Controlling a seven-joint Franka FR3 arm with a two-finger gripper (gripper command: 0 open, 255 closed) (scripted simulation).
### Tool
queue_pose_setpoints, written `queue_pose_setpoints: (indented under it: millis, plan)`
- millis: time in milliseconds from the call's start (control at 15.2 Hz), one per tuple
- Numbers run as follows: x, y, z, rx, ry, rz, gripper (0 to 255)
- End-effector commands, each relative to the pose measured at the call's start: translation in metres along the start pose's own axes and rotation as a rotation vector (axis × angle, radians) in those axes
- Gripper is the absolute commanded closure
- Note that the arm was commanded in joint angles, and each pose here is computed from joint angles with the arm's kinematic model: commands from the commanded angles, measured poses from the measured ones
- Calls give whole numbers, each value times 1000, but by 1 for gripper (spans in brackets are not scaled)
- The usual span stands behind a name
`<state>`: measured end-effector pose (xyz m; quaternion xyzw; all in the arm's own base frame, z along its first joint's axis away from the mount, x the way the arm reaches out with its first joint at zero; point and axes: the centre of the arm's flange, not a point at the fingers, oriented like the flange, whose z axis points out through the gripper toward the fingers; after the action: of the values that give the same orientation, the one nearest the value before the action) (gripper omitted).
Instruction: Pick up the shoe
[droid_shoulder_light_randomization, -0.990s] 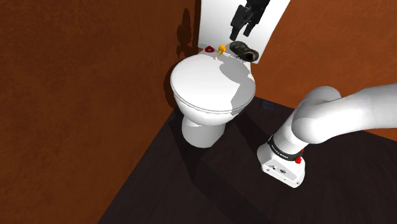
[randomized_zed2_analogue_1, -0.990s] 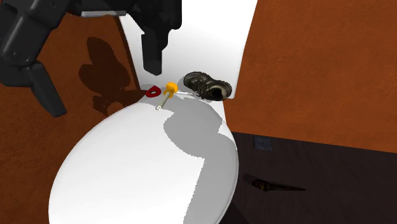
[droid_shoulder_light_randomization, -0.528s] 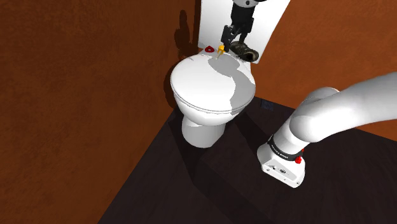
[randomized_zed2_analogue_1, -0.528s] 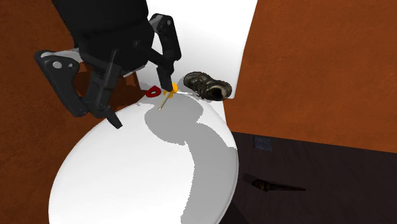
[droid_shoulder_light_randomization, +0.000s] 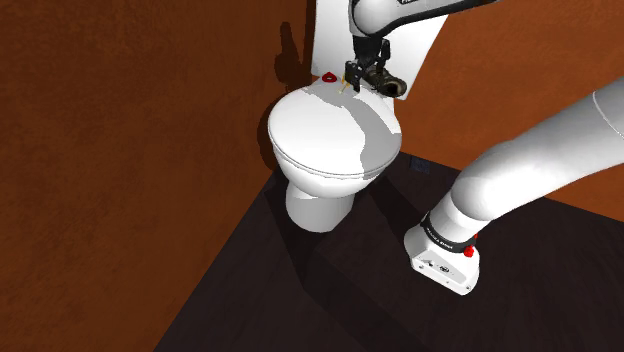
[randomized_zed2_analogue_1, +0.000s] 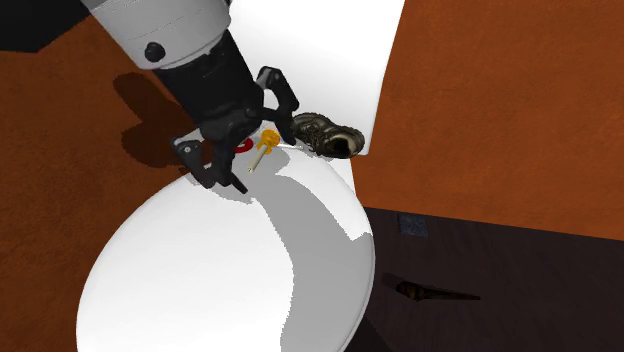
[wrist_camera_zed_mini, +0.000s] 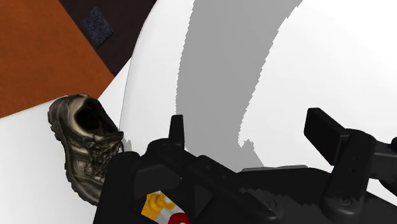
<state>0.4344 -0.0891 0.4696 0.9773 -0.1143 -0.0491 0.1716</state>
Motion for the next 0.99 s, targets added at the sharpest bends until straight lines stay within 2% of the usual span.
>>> queue_pose_setpoints:
  millis: [0,462,924]
  plan:
    - [15,4,23,-61,-28,22,0]
    - [59,34,93,-266,-131,99,0]
    - [94,81,159,-472,-233,175,0]
